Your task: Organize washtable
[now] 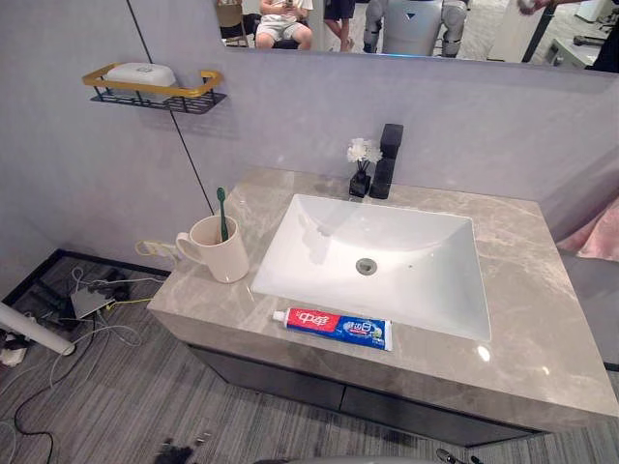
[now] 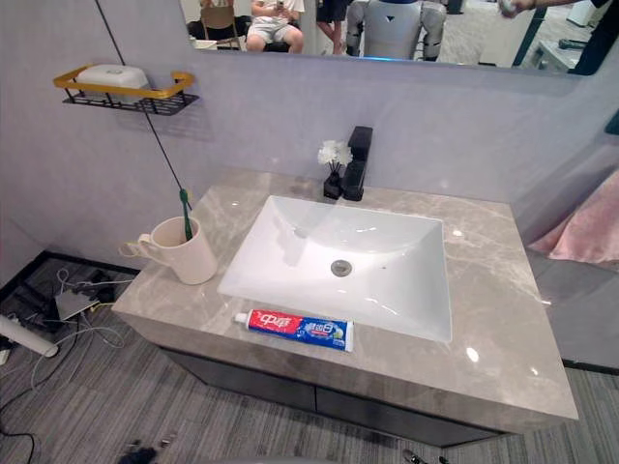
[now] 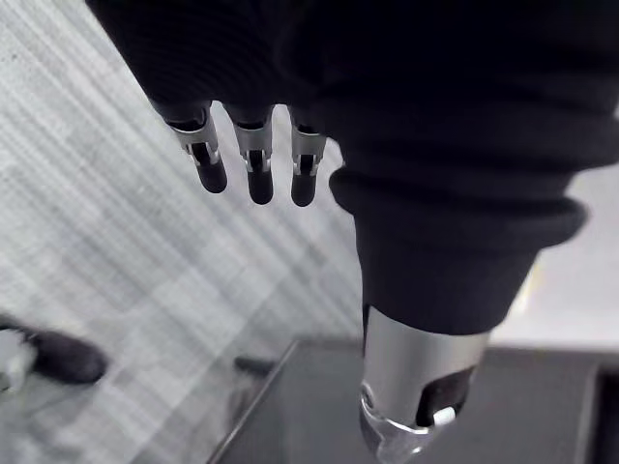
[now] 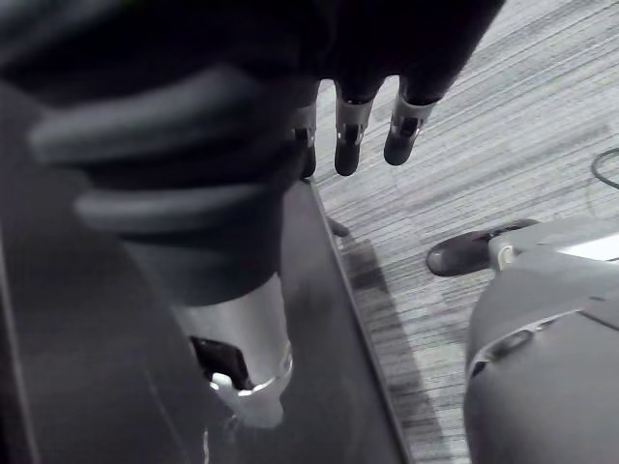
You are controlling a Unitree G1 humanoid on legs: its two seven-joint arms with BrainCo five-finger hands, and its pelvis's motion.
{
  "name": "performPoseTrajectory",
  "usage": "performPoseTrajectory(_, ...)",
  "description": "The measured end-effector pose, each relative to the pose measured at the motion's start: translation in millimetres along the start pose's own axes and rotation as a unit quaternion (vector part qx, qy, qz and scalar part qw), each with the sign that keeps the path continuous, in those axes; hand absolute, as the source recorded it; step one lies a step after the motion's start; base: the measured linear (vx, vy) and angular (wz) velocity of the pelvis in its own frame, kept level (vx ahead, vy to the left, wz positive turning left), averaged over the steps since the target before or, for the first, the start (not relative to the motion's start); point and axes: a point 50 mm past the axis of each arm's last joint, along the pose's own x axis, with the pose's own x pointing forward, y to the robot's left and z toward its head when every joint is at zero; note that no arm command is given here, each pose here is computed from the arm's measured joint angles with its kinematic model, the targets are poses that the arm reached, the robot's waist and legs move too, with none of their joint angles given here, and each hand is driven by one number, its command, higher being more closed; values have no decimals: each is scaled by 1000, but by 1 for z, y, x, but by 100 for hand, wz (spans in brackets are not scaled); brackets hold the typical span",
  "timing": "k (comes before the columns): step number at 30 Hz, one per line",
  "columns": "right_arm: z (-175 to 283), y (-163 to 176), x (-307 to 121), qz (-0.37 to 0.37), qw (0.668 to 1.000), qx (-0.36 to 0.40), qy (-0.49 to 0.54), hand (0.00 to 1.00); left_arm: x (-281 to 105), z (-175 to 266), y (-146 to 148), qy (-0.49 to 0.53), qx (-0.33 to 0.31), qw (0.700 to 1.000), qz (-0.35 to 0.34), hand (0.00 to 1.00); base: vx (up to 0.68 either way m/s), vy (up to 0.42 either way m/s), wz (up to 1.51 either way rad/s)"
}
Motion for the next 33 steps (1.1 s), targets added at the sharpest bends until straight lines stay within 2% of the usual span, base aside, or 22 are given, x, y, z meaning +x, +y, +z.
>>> performPoseTrajectory(2, 0, -2, -2, -1, 1000, 1, -14, 0, -3, 64, 2, -141, -46, 989, 10, 0, -10, -3, 18)
performPoseTrajectory(3, 0, -2, -3, 0, 1000, 1, -15, 0, -6, 78, 1, -173, -55, 983, 10, 0, 4, -2, 25)
performPoseTrajectory(5, -4, 2, -4, 5, 1000, 4, -12, 0, -31, 125, -4, -290, -91, 953, 9, 0, 10, -7, 26)
performPoseTrajectory(10, -7, 10, -5, 23, 1000, 11, -7, 0, -88, 182, -32, -455, -95, 885, -33, 0, -2, -2, 10)
performPoseTrajectory(13, -8, 11, -5, 25, 1000, 12, -5, 0, -140, 207, -65, -553, -85, 821, -117, 0, -14, 0, -2)
performPoseTrajectory(15, -9, 11, -5, 28, 1000, 12, -4, 0, -177, 213, -87, -606, -90, 769, -185, 0, -33, 3, -3)
performPoseTrajectory(18, -13, 12, -6, 37, 999, 3, 6, 0, -206, 208, -112, -625, -87, 727, -272, 0, -38, -2, -3)
performPoseTrajectory(23, -22, 13, -7, 45, 998, -23, 24, 0, -229, 194, -138, -636, -21, 681, -361, 0, -29, -1, -12)
performPoseTrajectory(29, -20, 11, -6, 48, 997, -50, 24, 0, -241, 185, -152, -661, 57, 634, -398, 0, -35, -5, -15)
performPoseTrajectory(33, -19, 12, -5, 50, 997, -55, 24, 0, -237, 171, -168, -648, 120, 614, -434, 0, -44, 5, -9)
